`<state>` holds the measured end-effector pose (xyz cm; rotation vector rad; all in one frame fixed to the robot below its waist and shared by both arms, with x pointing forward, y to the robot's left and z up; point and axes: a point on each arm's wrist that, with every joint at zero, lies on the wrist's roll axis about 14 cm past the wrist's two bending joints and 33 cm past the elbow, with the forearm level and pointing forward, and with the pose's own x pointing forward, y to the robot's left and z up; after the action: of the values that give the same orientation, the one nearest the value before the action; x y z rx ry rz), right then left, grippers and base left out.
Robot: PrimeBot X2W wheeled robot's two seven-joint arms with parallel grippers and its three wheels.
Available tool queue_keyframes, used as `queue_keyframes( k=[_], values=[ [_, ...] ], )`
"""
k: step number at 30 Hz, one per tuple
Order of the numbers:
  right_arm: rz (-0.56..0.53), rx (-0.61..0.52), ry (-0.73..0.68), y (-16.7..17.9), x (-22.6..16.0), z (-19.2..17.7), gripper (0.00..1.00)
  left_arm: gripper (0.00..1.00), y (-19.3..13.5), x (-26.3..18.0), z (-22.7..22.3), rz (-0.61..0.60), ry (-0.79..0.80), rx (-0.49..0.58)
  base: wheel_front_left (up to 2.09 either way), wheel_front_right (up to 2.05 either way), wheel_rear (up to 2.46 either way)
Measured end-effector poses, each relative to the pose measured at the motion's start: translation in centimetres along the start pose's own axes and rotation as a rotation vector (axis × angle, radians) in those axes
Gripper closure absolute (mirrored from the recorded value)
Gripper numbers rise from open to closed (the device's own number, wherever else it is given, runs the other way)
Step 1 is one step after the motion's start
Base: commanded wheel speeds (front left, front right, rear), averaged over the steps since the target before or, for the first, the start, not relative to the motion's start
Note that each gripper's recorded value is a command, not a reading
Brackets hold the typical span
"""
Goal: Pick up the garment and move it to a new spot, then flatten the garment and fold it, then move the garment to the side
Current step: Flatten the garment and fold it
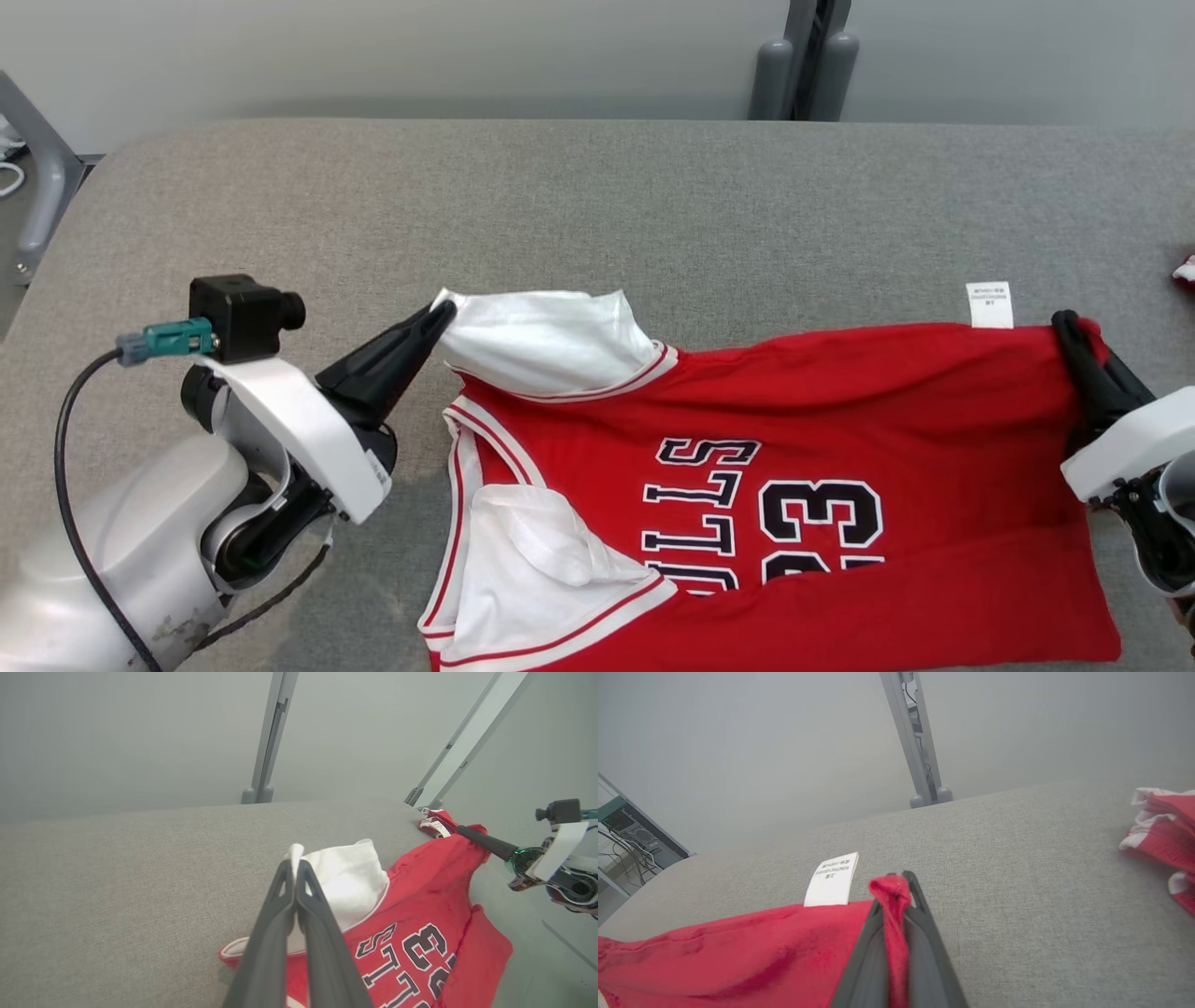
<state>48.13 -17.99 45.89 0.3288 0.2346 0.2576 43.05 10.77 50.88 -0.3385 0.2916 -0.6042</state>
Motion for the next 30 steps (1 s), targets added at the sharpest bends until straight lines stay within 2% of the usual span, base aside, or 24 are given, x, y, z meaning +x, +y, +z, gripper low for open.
queue_keyframes(
  k=[11, 30],
  values=[
    [0.036, -0.001, 0.066, 0.5, -2.2, -1.6, 1.00, 1.00, -1.1, -3.5, -3.5, -0.019, 0.120, -0.030, 0.00, 0.00, 0.00],
    [0.068, -0.130, 0.299, -0.5, -6.4, -6.5, 1.00, 1.00, -4.0, -8.2, -10.8, -0.074, 0.437, -0.089, 0.00, 0.00, 0.00]
  ],
)
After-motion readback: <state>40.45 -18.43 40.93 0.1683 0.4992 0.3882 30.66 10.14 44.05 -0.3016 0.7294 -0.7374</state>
